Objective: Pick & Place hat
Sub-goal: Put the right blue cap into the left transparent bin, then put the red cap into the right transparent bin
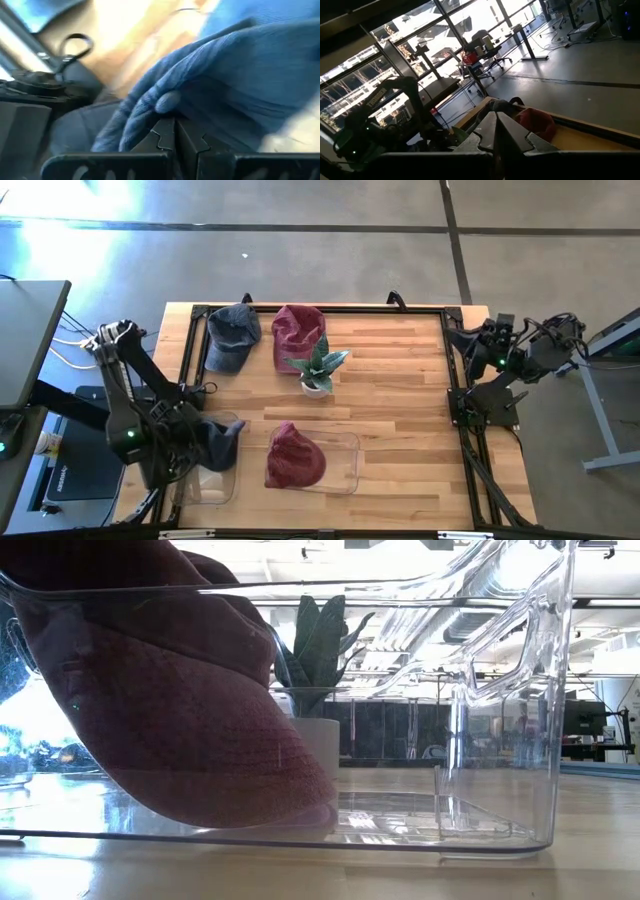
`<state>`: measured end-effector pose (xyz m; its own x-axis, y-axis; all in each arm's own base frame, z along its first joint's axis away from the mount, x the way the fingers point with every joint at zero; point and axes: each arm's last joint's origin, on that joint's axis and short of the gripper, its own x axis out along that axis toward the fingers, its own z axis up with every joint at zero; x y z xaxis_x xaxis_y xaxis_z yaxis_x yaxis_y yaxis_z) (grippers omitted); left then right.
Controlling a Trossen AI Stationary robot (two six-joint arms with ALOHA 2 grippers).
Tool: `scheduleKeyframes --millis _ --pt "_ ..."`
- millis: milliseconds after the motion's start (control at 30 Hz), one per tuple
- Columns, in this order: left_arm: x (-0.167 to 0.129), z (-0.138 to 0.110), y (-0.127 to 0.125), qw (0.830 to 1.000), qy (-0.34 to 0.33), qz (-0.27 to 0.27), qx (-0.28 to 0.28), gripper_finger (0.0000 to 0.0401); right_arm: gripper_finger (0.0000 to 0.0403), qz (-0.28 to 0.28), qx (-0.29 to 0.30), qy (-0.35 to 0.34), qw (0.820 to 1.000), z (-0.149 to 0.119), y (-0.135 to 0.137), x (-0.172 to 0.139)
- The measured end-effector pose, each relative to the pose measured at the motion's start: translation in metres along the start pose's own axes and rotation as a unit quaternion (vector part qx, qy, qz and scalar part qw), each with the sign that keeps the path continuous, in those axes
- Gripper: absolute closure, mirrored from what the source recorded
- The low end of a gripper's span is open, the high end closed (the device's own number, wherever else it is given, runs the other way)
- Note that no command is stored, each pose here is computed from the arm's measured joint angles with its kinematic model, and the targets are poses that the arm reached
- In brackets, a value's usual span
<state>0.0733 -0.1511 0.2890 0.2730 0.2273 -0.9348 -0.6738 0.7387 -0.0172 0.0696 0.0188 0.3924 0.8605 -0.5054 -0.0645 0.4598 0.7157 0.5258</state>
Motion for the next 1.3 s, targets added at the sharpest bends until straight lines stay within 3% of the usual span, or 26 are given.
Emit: scheduleKeyframes --millis 233,333,433,533,767,967,1100,1300 --pt "-0.047 0.017 -0.008 0.995 0.004 -0.100 -0.016 0.0399 0.0396 -0.012 -0.009 -0.010 1.000 0.001 -0.001 0.000" --pt "-0.060 0.027 -0.010 0.985 -0.070 -0.150 -0.046 0.0399 0.0396 -0.012 -0.017 -0.010 1.000 0.001 -0.001 0.000" --pt "-0.067 0.038 -0.012 0.962 -0.181 -0.190 -0.077 0.0399 0.0396 -0.013 -0.020 -0.009 1.000 0.000 -0.001 0.000" --pt "-0.065 0.057 -0.014 0.952 -0.222 -0.175 -0.120 0.0399 0.0396 -0.012 -0.025 -0.006 1.000 -0.002 0.002 0.001" --pt "-0.047 0.113 -0.017 0.972 -0.190 -0.080 -0.110 0.0399 0.0396 -0.001 -0.044 0.014 0.999 -0.010 0.011 0.007" --pt "-0.026 0.167 0.002 0.983 -0.132 -0.016 -0.126 0.0392 0.0396 0.003 -0.049 0.028 0.998 -0.013 0.014 0.011" --pt "-0.010 0.202 0.021 0.986 -0.089 -0.031 -0.137 0.0351 0.0396 0.005 -0.054 0.033 0.998 -0.013 0.013 0.012" --pt "0.027 0.241 0.051 0.985 -0.058 -0.090 -0.136 0.0252 0.0396 -0.002 -0.087 0.029 0.996 -0.012 0.012 0.014"
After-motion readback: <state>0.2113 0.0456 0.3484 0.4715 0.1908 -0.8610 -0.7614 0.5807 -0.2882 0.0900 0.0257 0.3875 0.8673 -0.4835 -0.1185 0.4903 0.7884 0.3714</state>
